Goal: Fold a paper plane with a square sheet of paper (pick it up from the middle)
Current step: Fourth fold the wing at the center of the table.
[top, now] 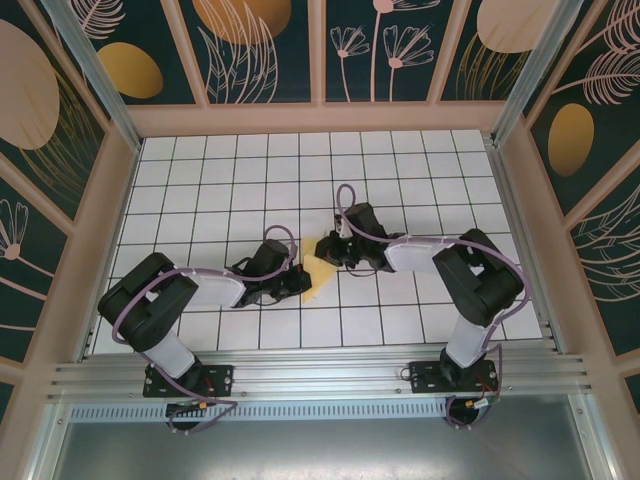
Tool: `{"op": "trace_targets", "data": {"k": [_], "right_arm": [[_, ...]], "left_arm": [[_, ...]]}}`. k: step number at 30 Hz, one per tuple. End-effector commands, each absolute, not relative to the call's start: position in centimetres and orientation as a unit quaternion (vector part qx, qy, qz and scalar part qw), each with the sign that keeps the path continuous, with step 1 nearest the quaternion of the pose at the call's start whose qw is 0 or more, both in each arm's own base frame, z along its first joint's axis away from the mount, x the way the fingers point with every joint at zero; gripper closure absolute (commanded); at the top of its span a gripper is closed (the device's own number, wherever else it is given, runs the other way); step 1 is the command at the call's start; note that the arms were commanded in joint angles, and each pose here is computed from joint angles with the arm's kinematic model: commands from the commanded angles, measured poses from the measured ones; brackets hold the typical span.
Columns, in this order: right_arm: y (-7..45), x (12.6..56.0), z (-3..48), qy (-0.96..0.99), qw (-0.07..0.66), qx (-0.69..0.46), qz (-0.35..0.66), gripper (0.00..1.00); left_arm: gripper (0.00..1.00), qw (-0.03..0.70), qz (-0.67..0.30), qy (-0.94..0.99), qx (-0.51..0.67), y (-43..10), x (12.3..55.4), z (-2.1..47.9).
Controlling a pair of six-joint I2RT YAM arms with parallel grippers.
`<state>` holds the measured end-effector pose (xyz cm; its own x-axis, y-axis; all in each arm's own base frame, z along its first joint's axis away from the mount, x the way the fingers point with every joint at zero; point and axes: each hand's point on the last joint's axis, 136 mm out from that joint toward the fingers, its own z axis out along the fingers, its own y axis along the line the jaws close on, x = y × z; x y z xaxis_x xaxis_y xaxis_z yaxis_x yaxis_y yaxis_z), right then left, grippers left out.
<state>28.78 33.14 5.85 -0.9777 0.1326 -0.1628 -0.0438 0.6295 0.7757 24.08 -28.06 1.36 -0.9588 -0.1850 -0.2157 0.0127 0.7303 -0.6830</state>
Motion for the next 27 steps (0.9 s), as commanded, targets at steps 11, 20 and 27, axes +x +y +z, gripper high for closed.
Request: {"op": "trace_targets", "data": {"k": [11, 20, 27], "right_arm": [[33.1, 29.6, 1.8, 0.911, 0.077, 0.035, 0.404, 0.89], [31.8, 31.4, 1.0, 0.926, 0.078, 0.065, 0.364, 0.89], [31.5, 32.8, 1.2, 0.926, 0.085, 0.072, 0.362, 0.89]], "left_arm": [[1.00, 0.078, -0.293, 0.951, -0.053, -25.0, 21.0, -3.0], [1.00, 0.062, -0.267, 0.960, -0.051, -24.0, 20.1, -4.4], [1.00, 0.061, -0.264, 0.961, -0.052, -23.9, 20.1, -4.5]]}}
